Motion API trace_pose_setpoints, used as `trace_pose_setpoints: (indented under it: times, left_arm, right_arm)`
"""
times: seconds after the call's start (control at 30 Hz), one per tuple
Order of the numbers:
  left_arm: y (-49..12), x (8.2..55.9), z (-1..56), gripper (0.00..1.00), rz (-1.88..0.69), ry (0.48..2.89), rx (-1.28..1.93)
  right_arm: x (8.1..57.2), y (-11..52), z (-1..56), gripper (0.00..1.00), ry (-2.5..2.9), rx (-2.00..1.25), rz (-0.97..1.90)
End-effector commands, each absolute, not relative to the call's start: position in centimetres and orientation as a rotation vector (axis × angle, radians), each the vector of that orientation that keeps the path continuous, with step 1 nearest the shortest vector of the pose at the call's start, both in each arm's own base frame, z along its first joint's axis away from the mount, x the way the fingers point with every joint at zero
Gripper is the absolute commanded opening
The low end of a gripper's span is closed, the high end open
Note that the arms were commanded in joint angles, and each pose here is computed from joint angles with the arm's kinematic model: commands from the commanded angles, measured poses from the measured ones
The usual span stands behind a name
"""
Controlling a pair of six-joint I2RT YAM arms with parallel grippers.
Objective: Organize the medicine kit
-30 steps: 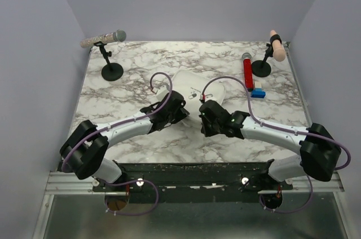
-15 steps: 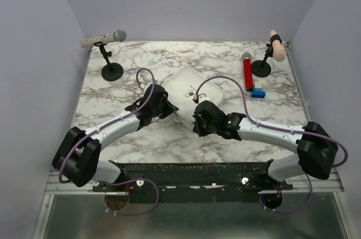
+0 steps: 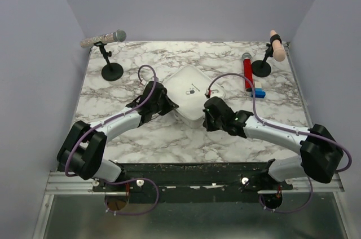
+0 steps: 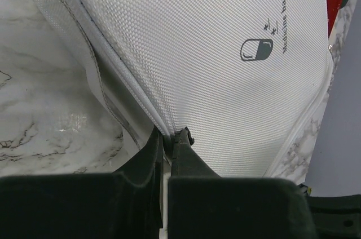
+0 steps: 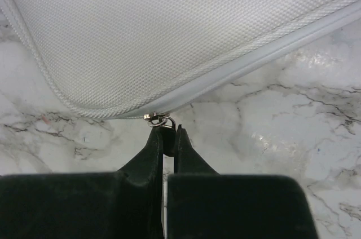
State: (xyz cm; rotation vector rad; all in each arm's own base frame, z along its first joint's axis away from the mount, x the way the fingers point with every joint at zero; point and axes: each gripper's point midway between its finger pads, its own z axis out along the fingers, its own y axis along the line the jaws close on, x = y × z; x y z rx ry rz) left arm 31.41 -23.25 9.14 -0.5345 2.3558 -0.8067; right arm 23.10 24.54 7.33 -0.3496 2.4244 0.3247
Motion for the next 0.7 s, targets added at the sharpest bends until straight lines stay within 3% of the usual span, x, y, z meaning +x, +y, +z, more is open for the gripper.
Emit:
trace_pose_setpoints:
  times: [0.0, 0.67]
  left_arm:
    - [-12.1, 31.0, 2.8, 0.00, -0.124, 2.423, -0.527]
    - [-8.1, 32.8, 3.8, 0.00, 0.018, 2.398, -0.560]
  right_arm:
    - [22.6, 17.0, 5.1, 0.01, 2.562, -0.207, 0.084]
    - [29.3, 12.5, 6.1, 0.01, 2.517, 0.096, 0.112]
